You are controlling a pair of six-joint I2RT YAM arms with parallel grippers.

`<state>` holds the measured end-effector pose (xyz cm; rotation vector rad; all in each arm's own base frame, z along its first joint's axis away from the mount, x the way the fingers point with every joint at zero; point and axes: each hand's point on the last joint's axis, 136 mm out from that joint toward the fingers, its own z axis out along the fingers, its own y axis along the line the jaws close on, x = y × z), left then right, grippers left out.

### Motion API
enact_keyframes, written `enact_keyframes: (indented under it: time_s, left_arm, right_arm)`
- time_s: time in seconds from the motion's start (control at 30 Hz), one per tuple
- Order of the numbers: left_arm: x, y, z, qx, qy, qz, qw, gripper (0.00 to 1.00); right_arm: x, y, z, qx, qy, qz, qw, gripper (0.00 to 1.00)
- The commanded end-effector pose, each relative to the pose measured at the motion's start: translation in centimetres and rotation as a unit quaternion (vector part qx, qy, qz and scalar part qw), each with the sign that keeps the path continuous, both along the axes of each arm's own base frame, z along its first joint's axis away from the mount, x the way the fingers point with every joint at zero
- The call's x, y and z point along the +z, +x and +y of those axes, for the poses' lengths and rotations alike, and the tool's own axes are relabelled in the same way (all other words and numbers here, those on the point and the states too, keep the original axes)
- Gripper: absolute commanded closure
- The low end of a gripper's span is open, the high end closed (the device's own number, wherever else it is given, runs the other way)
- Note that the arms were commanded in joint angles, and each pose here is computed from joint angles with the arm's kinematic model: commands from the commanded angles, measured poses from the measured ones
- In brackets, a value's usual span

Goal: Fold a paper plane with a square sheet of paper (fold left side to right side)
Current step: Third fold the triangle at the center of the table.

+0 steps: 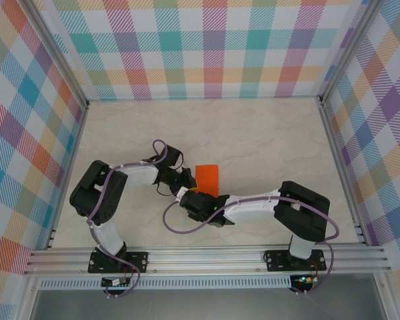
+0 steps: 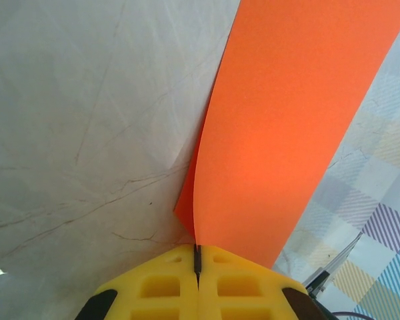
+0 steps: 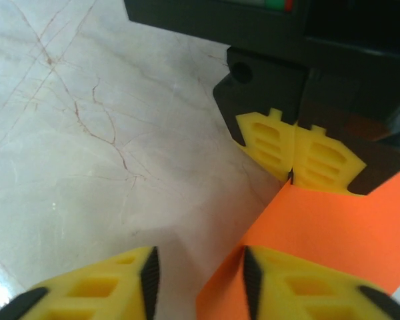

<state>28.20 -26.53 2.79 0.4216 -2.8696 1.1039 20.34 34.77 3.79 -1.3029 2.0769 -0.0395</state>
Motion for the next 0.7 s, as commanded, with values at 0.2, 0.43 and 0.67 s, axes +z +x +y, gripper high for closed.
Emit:
enact_keyframes:
  time_s: [0.2,0.43,0.67]
  left_arm:
    - [1.6,0.5,-0.6,-0.011,-0.001,-0.018,1.000,1.00]
    - [2.7,0.7,-0.1,-0.021,0.013,-0.038,0.999,0.77]
    - [5.5,1.4,2.3,-0.025,0.013,-0.057,0.998,0.47]
  right_arm:
    - [0.7,-0.4,-0.9,0.000,0.001,-0.002,1.000,0.91]
    - [0.2,-0.9,-1.6,-0.010,0.006,0.013,1.000,1.00]
    - [-0.2,-1.2,-2.0,-0.019,0.018,0.036,0.999,1.00]
